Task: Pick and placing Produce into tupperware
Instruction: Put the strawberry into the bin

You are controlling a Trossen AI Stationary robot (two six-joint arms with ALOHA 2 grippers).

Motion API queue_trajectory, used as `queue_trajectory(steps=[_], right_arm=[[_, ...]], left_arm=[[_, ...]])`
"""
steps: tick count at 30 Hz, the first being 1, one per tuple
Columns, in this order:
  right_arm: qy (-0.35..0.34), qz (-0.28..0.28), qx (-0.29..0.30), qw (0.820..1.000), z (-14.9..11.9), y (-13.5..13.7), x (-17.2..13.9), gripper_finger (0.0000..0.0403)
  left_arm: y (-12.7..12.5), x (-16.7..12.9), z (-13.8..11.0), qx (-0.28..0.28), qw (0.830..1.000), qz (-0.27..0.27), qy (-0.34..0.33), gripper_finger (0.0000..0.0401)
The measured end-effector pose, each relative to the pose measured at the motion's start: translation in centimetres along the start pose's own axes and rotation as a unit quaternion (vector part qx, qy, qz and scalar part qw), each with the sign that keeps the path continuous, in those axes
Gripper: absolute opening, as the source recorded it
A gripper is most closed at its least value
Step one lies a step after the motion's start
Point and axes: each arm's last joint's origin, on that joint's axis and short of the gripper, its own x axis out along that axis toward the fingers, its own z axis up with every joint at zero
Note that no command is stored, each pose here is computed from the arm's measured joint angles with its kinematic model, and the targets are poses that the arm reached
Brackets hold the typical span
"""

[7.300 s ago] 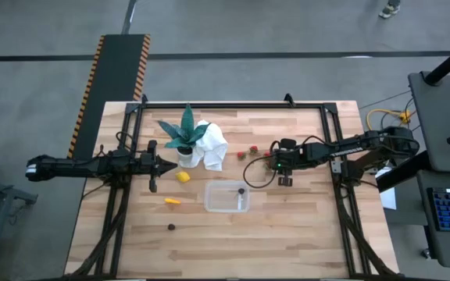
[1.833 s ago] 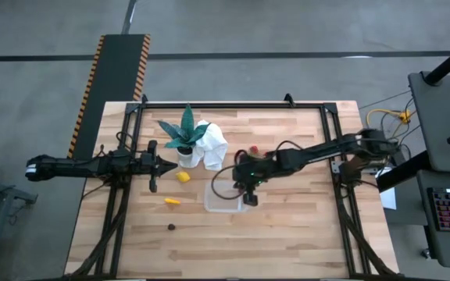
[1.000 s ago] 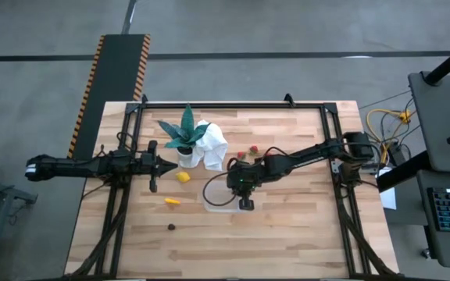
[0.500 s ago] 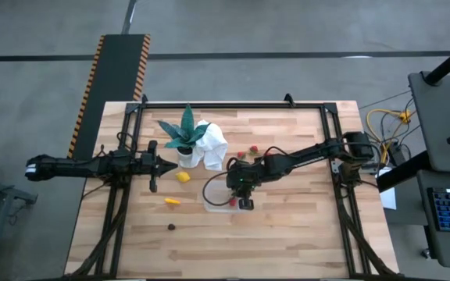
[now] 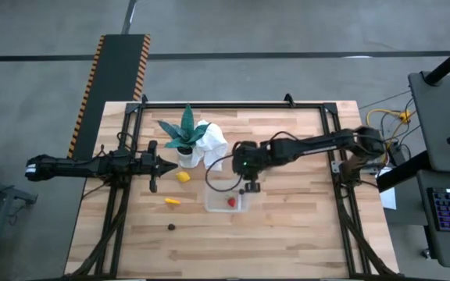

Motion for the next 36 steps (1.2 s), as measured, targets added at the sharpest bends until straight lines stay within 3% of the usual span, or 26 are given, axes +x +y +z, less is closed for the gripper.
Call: queue_trajectory(steps=[6,15,36], right_arm=[[0.061,-0.009,0.019,0.998,-3.0,-1.9,-0.2,0.0083],[0.117,0.000,-0.029,0.993,-6.6,-2.0,1.7,0.0081],[0.112,-0.038,-0.029,0.993,-8.9,-2.4,3.8,0.0091]], left_arm=[[0.0,0.0,0.0,-0.011,1.000,0.000,0.002,0.0000],[0.0,0.0,-0.1,-0.011,1.000,0.000,0.004,0.0000],[0.0,0.1,-0.1,-0.011,1.000,0.000,0.006,0.0000]])
